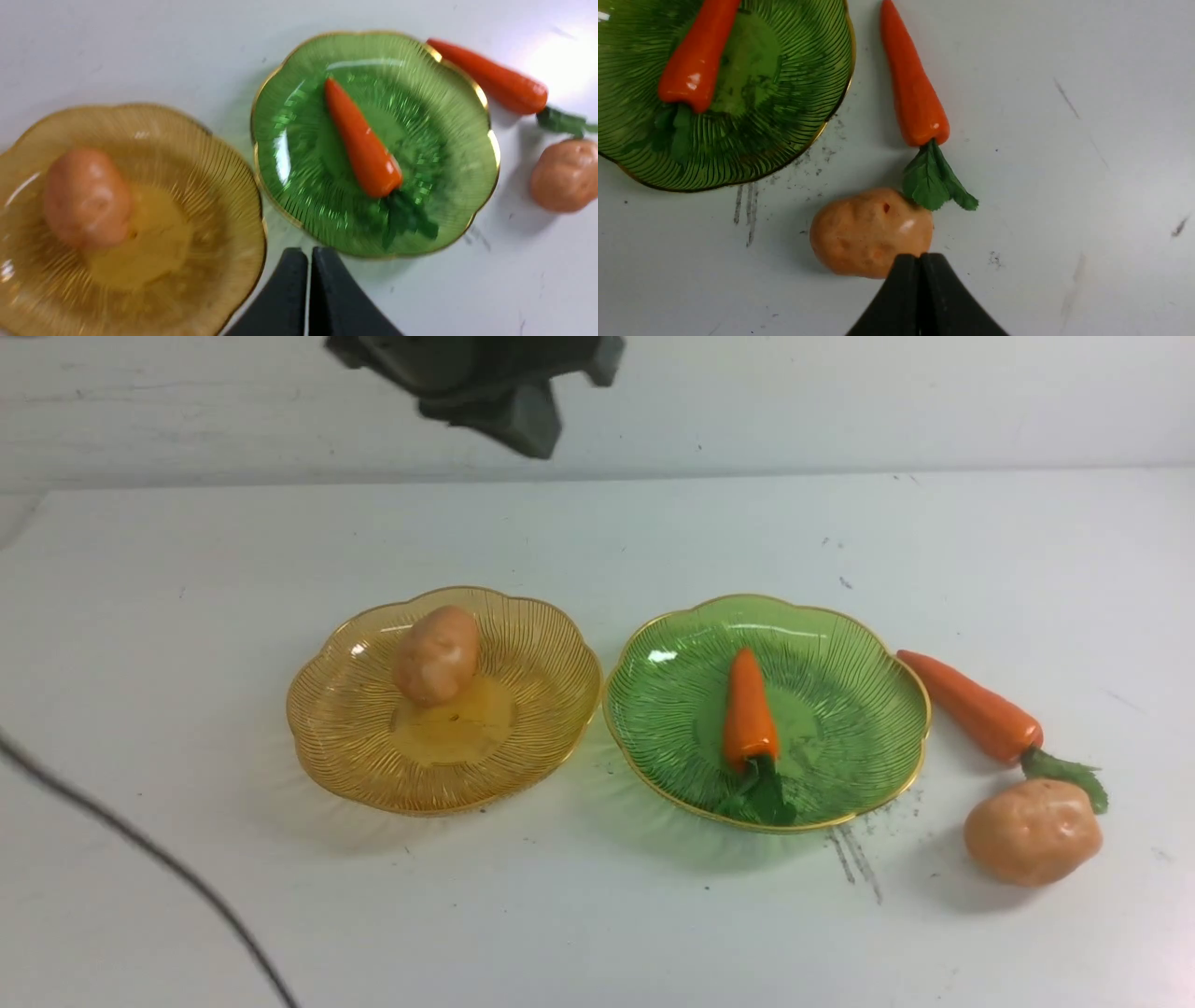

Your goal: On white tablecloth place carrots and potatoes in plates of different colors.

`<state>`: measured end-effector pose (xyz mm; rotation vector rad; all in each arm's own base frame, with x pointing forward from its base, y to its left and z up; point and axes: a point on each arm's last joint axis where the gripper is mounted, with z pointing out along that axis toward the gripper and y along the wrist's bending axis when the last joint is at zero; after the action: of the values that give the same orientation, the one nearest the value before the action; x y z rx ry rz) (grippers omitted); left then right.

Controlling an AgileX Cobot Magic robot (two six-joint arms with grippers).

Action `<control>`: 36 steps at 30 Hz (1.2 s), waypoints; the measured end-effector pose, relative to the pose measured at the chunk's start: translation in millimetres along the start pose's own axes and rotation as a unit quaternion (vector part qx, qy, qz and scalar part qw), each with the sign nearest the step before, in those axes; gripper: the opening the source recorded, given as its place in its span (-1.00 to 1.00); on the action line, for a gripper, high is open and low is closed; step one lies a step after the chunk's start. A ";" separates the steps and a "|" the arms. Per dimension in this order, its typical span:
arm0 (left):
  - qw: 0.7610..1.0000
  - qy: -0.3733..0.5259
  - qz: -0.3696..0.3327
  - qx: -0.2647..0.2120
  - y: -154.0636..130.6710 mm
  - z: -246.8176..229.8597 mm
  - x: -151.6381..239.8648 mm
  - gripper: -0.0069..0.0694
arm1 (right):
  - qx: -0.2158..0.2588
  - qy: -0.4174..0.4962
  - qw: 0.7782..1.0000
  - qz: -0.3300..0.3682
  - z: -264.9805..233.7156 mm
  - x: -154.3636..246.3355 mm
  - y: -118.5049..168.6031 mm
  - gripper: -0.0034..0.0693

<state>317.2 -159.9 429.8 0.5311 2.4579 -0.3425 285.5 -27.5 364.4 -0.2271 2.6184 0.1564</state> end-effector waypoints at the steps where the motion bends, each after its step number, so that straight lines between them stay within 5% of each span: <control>1: 1.000 -0.003 0.002 -0.004 -0.3 -14.7 10.8 -0.83 | -0.009 0.012 1.000 0.001 12.4 -4.2 -3.3 -0.94; 10: 0.999 0.041 -0.003 -0.005 -0.9 -58.4 108.0 -0.83 | -0.021 0.034 0.999 -0.021 106.9 -34.9 -19.2 -0.58; 13: 0.999 0.047 -0.003 -0.005 -0.3 -62.1 125.0 -0.83 | -0.017 0.030 0.999 -0.024 129.3 -40.6 -20.6 -0.33; 17: 0.999 0.053 -0.002 -0.011 1.1 -66.1 143.2 -0.83 | -0.021 0.045 0.999 -0.011 184.5 -39.0 -27.1 0.27; 24: 0.998 0.049 0.004 -0.025 3.6 -68.8 145.2 -0.83 | -0.020 0.077 0.996 -0.029 229.6 -30.4 -22.0 0.91; 32: 0.998 0.049 0.007 -0.034 5.3 -68.9 145.2 -0.83 | -0.018 0.117 0.992 -0.050 257.5 -19.2 -19.9 0.86; 35: 0.998 0.049 0.009 -0.038 5.9 -68.9 145.2 -0.83 | -0.004 0.136 0.988 -0.075 258.7 -17.7 -21.0 0.45; 36: 0.998 0.049 0.009 -0.038 6.0 -68.9 145.2 -0.83 | 0.005 0.142 0.987 -0.080 257.7 -17.7 -21.4 0.18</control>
<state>177.6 -87.4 396.3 0.5486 2.5478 -0.2193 427.1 -6.8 148.3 -0.4867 2.8657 0.0582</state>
